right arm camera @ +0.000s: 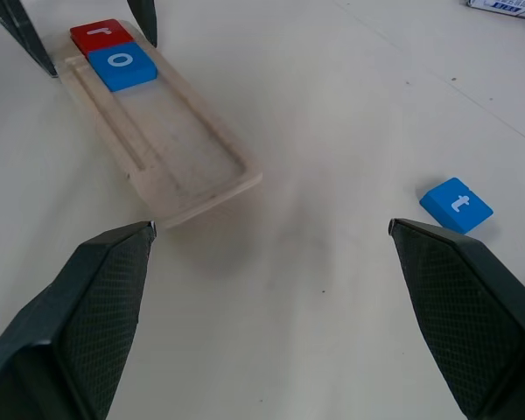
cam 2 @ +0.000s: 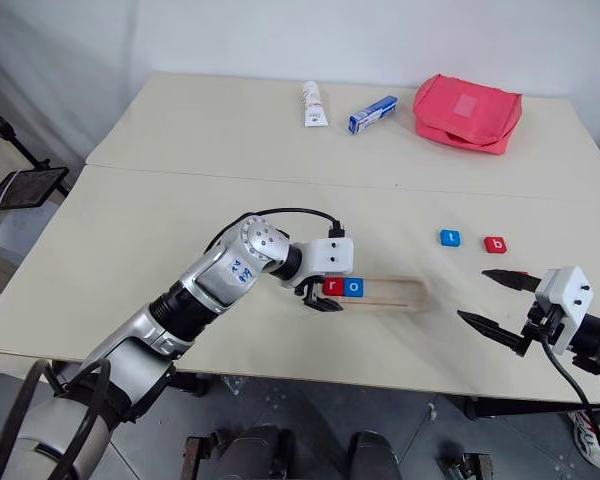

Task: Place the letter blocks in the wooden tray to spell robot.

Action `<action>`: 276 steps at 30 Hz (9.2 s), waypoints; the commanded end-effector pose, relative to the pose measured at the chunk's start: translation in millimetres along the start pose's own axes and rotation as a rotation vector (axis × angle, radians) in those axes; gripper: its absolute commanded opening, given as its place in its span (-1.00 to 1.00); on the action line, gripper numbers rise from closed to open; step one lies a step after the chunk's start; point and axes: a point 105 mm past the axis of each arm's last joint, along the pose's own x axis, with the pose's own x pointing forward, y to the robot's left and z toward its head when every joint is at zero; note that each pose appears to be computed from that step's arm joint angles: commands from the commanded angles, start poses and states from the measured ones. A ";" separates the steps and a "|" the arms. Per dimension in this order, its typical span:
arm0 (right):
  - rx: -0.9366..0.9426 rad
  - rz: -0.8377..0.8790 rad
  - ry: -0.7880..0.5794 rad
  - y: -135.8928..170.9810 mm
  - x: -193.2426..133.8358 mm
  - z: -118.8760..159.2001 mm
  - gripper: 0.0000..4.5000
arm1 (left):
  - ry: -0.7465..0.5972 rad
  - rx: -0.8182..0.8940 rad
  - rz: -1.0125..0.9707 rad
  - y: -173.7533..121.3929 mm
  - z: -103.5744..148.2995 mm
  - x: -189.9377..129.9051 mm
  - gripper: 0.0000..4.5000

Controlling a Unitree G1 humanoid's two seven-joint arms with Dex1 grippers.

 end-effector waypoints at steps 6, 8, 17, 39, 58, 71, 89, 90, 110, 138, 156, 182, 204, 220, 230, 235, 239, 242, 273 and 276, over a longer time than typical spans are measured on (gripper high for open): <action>-0.026 -0.015 -0.032 -7.8 0.5 11.8 1.00 | -0.050 0.025 0.035 -0.3 11.3 -7.1 0.97; -0.024 -0.016 -0.035 -8.5 1.0 13.0 1.00 | -0.135 -0.014 0.078 5.6 16.0 -22.7 0.97; 0.062 -0.200 -0.018 -16.0 -12.6 7.3 1.00 | -0.460 -0.041 0.194 21.2 -4.0 -89.1 0.97; 0.301 -0.726 0.091 2.2 -53.2 1.6 1.00 | -0.834 -0.015 0.138 -25.4 -85.7 -115.4 0.97; 0.335 -0.715 0.153 -13.8 -53.2 -3.8 1.00 | -0.819 0.034 0.085 -32.7 -88.9 -98.5 0.97; 0.343 -0.695 0.165 -16.5 -47.6 -0.6 1.00 | -0.822 0.042 0.086 -39.1 -85.8 -98.5 0.97; 0.500 -0.703 0.249 -103.2 36.8 -22.0 1.00 | -0.815 0.027 0.133 -53.3 -81.0 -104.3 0.97; 0.501 -0.704 0.253 -105.6 38.5 -24.0 1.00 | -0.814 0.025 0.136 -54.4 -80.9 -104.5 0.97; 0.538 -0.710 0.295 -119.3 66.9 -52.1 0.60 | -0.788 -0.008 0.203 -60.1 -82.2 -110.0 1.00; 0.503 -0.876 0.096 17.7 31.6 6.2 -0.35 | -0.823 0.029 0.111 -36.5 -91.8 -106.3 1.00; 0.549 -0.838 0.142 26.4 44.6 -11.8 0.24 | -0.851 0.020 0.128 -45.1 -85.8 -106.2 1.00; -0.007 0.098 0.439 -2.6 27.6 0.3 0.99 | -0.834 0.003 0.148 -57.5 -91.2 -105.7 1.00; -0.130 0.305 0.569 -29.4 47.2 -32.7 0.33 | -0.838 -0.010 0.191 -64.3 -97.6 -118.1 1.00; -0.108 0.234 0.506 -37.0 66.3 12.9 -0.35 | -0.844 0.010 0.167 -57.6 -93.9 -116.9 1.00; -0.126 0.360 0.418 9.7 102.3 53.2 -0.35 | -0.840 0.024 0.142 -50.1 -93.6 -114.3 1.00; -0.160 0.418 0.439 35.7 125.5 52.4 -0.35 | -0.811 0.010 0.134 -49.9 -97.0 -110.4 1.00; -0.173 0.427 0.443 40.7 135.8 55.0 -0.35 | -0.815 0.015 0.133 -49.4 -94.1 -108.8 1.00; -0.185 0.437 0.441 42.8 142.5 58.0 -0.35 | -0.815 0.016 0.138 -48.9 -94.1 -109.2 1.00; -0.226 0.494 0.454 50.8 147.2 63.7 0.98 | -0.825 0.012 0.178 -49.2 -93.0 -106.2 1.00; -0.223 0.492 0.454 50.4 146.0 63.5 0.98 | -0.826 0.013 0.177 -48.3 -92.7 -105.7 1.00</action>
